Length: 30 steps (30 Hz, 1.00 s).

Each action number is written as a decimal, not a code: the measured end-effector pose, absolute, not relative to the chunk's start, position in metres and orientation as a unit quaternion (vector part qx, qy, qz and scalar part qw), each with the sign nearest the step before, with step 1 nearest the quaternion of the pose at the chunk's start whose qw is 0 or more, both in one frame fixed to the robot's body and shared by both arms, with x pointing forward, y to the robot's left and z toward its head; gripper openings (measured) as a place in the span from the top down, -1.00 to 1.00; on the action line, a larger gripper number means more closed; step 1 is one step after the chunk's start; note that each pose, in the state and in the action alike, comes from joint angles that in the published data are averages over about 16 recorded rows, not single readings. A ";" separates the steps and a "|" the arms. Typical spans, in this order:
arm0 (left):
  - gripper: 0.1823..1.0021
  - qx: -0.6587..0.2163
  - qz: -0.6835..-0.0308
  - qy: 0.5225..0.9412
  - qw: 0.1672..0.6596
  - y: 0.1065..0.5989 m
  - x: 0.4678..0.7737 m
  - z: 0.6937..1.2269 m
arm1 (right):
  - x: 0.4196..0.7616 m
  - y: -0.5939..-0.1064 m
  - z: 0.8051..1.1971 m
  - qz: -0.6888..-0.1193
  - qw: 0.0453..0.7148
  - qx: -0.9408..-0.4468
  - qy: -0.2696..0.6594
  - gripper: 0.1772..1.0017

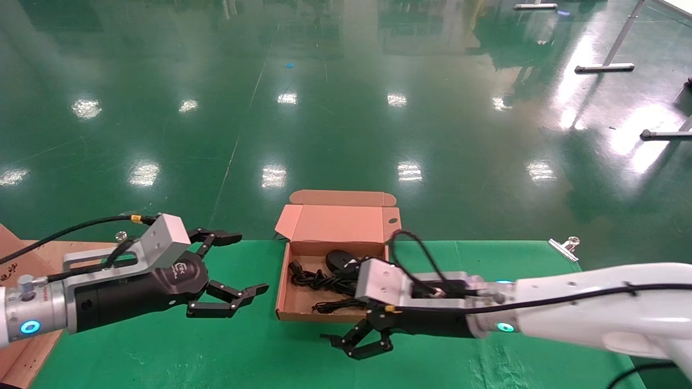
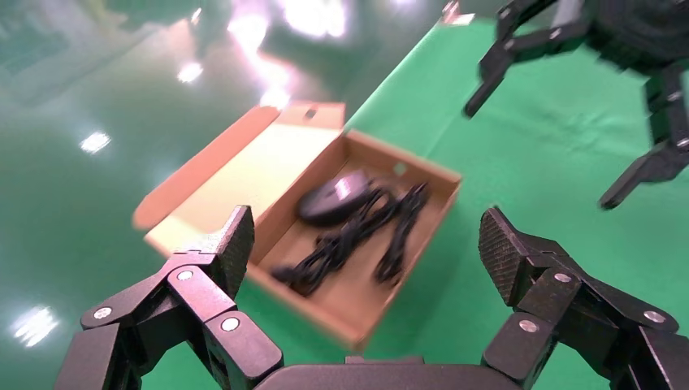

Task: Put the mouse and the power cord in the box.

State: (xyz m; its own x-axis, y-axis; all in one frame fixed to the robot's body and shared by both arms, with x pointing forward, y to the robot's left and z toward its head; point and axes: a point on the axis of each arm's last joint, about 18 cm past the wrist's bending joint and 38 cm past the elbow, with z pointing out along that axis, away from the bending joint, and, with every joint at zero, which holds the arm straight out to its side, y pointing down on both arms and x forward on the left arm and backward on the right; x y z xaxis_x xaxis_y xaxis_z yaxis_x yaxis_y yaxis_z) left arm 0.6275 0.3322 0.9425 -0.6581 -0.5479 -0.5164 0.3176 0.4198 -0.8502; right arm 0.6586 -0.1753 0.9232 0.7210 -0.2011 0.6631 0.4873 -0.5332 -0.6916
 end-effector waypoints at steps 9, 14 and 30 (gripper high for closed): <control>-1.00 -0.038 -0.588 0.723 0.360 0.317 0.591 0.960 | 0.619 -0.210 0.940 -0.319 0.555 -0.765 -0.065 -0.97; -1.00 -0.013 -0.612 0.716 0.334 0.311 0.569 0.969 | 0.594 -0.230 0.951 -0.299 0.590 -0.747 -0.061 -0.99; -1.00 0.078 -0.655 0.705 0.261 0.301 0.495 0.989 | 0.501 -0.290 0.985 -0.253 0.654 -0.708 -0.088 -1.00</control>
